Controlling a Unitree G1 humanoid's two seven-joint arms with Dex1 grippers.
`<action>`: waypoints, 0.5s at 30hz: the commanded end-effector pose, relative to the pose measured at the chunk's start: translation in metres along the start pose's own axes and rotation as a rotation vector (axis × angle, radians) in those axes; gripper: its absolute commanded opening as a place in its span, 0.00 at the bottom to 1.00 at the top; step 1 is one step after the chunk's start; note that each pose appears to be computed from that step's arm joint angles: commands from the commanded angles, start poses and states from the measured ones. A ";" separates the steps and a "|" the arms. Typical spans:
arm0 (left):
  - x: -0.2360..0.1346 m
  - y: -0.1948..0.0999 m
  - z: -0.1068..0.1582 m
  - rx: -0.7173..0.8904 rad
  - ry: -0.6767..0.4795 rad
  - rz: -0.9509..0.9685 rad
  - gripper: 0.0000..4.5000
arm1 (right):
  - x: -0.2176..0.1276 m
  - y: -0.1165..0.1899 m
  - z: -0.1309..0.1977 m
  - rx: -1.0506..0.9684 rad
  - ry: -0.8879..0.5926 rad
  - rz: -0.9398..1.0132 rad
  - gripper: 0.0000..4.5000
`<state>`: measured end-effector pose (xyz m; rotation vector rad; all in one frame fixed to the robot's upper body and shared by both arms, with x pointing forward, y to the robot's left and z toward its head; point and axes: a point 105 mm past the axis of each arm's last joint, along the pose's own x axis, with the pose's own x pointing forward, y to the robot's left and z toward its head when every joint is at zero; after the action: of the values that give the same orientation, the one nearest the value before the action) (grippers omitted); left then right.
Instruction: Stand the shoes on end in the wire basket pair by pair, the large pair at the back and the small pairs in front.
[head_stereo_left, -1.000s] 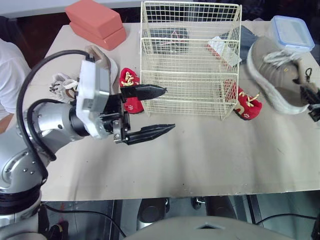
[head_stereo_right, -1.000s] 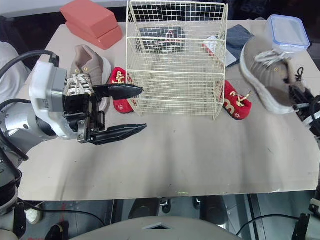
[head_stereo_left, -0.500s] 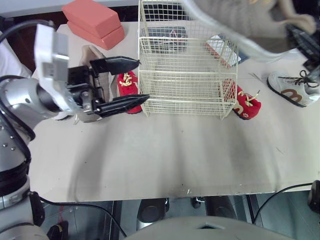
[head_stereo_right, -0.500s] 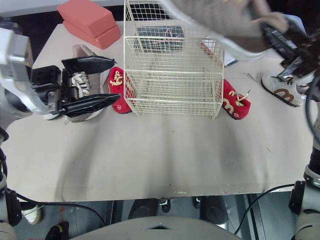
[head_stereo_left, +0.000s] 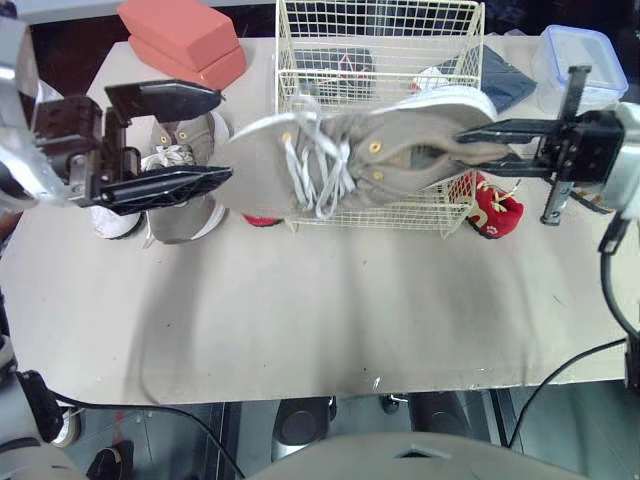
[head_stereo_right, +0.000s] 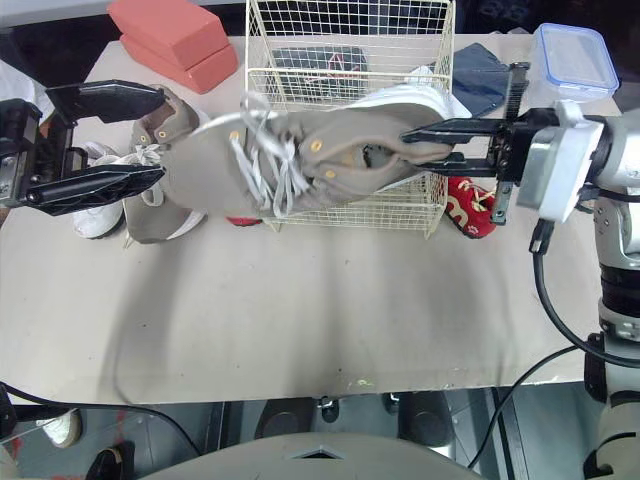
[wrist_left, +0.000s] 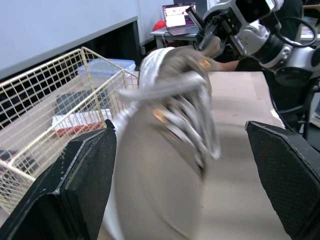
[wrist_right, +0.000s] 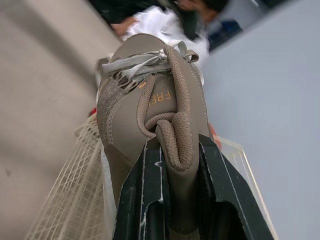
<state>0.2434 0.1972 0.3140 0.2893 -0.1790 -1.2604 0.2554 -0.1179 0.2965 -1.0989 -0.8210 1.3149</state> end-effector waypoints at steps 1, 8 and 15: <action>0.005 -0.001 -0.001 0.038 0.048 -0.041 1.00 | 0.002 -0.008 0.012 -0.168 -0.030 0.027 0.00; 0.020 -0.004 -0.040 -0.008 0.265 -0.150 1.00 | 0.012 -0.011 0.023 -0.405 -0.085 0.080 0.00; 0.022 0.013 -0.053 0.042 0.351 -0.167 1.00 | 0.020 -0.012 0.035 -0.562 -0.156 0.075 0.00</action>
<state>0.2746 0.1835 0.2628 0.5154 0.1333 -1.3670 0.2424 -0.0932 0.2981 -1.4929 -1.1731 1.3440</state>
